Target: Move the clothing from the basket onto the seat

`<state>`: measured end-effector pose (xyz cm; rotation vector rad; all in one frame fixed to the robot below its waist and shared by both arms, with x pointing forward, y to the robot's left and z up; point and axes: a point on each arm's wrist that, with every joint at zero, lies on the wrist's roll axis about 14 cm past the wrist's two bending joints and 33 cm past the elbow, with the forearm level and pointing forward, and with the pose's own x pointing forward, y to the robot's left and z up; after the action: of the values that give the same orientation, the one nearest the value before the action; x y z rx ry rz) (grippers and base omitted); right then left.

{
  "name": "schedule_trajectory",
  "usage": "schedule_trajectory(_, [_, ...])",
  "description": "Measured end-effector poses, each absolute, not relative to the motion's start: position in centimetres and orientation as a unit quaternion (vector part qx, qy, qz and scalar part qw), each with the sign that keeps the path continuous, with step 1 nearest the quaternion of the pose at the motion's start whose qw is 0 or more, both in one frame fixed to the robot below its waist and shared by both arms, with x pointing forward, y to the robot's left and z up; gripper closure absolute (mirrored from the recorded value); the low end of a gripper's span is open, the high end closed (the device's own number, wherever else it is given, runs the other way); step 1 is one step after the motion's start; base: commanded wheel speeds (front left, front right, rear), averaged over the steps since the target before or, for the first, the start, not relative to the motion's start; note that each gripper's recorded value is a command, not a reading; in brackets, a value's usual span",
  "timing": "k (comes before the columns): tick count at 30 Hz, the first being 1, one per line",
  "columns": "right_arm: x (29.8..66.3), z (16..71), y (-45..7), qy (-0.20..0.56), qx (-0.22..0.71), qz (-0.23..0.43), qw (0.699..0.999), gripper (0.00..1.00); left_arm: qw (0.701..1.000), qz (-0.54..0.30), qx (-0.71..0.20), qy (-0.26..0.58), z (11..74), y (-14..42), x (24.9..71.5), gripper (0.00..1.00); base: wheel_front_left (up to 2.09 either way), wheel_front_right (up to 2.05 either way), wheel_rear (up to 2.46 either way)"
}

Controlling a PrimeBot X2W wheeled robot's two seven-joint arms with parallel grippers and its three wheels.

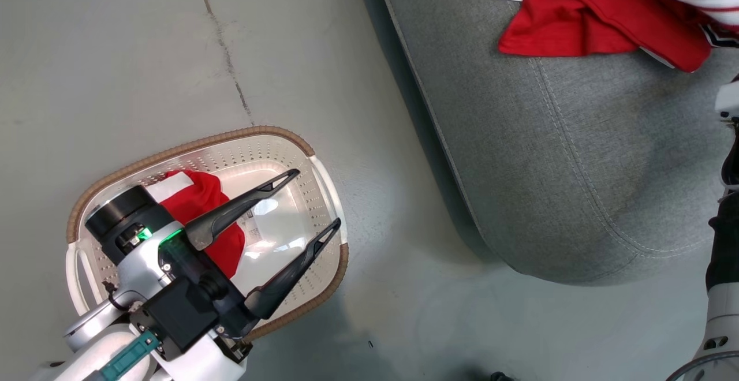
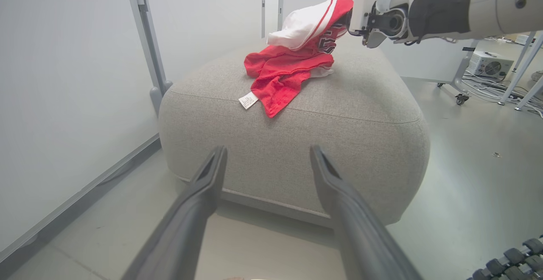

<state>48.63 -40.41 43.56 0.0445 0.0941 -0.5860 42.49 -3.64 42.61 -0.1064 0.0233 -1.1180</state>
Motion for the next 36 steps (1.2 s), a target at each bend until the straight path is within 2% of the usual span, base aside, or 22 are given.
schedule_trajectory(1, [48.4, 43.5, -40.5, 0.047, 0.025, -0.292, 0.955, 0.00, 0.846, -0.531, -0.051, 0.009, 42.7, -3.7, 42.6, 0.00, 0.00, 0.00, 0.00])
schedule_trajectory(13, [43.3, 41.1, -39.6, 0.105, 0.026, -0.290, 0.951, 0.00, 0.852, -0.521, -0.052, -0.011, 45.2, -4.4, 42.2, 0.00, 0.00, 0.00, 0.00])
schedule_trajectory(20, [41.0, 40.4, -36.8, 0.117, 0.053, -0.257, 0.958, 0.00, 0.872, -0.487, -0.053, -0.010, 46.4, -3.7, 42.0, 0.00, 0.00, 0.00, 0.00])
schedule_trajectory(29, [42.4, 44.5, -30.0, 0.042, 0.068, -0.149, 0.986, 0.00, 0.919, -0.390, -0.055, -0.011, 48.1, 0.0, 42.7, 0.00, 0.00, 0.00, 0.00])
schedule_trajectory(36, [44.6, 49.1, -21.4, -0.022, 0.077, -0.020, 0.997, 0.00, 0.967, -0.252, -0.047, -0.014, 49.4, 7.2, 43.3, 0.00, 0.00, 0.00, 0.00])
